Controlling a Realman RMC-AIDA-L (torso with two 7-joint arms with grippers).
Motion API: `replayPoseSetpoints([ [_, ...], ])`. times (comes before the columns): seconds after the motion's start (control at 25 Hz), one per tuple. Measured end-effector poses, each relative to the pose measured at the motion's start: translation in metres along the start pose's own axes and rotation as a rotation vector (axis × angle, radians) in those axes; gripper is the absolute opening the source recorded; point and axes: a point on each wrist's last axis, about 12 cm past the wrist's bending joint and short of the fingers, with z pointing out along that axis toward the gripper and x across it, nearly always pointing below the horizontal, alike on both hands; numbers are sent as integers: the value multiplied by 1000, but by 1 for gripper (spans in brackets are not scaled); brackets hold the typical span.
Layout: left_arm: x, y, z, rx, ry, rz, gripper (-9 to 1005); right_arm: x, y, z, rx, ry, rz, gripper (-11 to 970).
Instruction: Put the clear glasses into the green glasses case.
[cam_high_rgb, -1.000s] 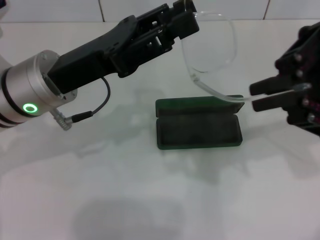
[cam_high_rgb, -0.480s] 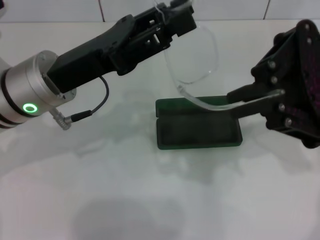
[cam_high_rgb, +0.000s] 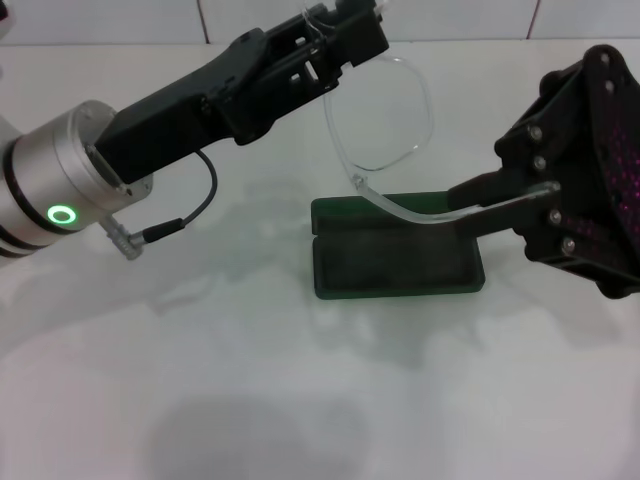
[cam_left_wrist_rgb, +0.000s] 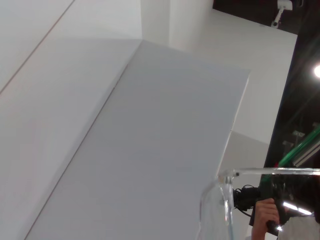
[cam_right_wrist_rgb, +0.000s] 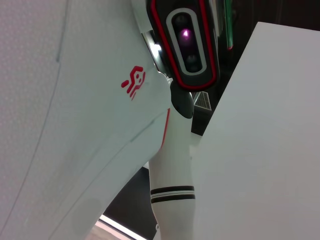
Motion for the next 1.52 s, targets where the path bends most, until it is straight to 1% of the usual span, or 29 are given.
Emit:
replayPoseSetpoints([
  [0.68, 2, 0, 0, -1, 5, -13, 500, 2, -3, 4, -10, 4, 2, 96],
  [0.88, 2, 0, 0, -1, 6, -13, 451, 4, -4, 6, -12, 10, 6, 98],
  [1.44, 3, 1, -1, -15, 10, -16, 170, 3, -4, 6, -11, 7, 2, 105],
  [1.52, 3, 1, -1, -15, 10, -16, 164, 3, -4, 6, -10, 7, 2, 105],
])
